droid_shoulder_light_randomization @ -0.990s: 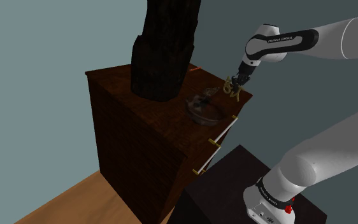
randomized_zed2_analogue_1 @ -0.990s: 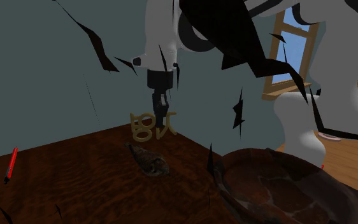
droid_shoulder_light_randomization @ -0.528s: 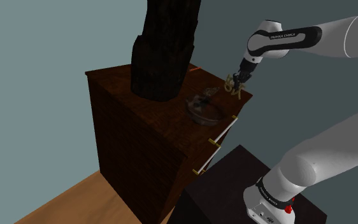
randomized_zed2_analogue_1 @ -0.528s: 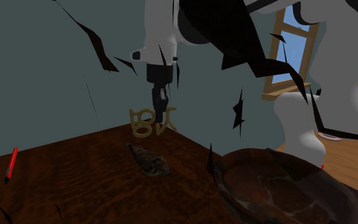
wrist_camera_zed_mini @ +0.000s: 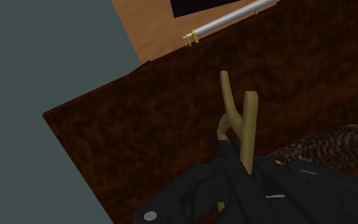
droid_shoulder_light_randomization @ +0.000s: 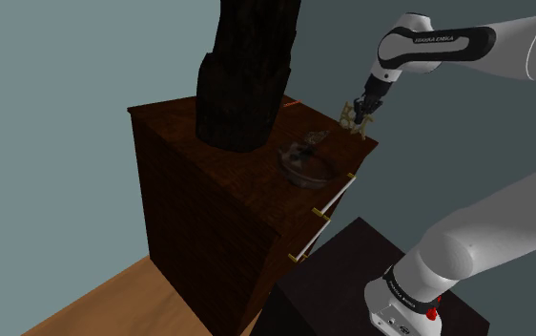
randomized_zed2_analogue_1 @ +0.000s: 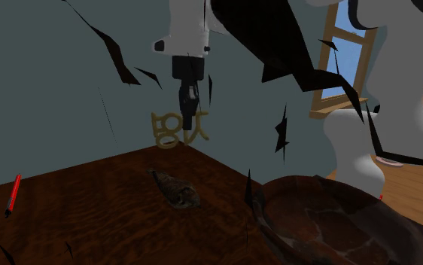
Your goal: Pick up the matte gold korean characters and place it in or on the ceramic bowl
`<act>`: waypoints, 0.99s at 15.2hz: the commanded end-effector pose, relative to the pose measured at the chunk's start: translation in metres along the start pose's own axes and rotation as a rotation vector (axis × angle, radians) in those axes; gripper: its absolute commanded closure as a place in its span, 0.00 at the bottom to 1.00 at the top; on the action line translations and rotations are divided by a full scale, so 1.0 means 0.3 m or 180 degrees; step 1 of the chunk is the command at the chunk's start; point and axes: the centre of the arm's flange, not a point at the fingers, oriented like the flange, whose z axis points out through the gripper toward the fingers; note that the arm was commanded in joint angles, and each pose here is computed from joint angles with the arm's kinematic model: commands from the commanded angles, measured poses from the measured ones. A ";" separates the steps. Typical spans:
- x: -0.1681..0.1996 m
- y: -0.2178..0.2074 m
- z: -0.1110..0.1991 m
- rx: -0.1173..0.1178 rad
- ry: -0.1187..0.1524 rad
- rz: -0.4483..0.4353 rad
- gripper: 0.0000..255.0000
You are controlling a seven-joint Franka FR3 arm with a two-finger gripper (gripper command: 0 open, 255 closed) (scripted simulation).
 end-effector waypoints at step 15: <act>0.016 0.007 -0.278 0.0000 -0.0001 0.0000 1.00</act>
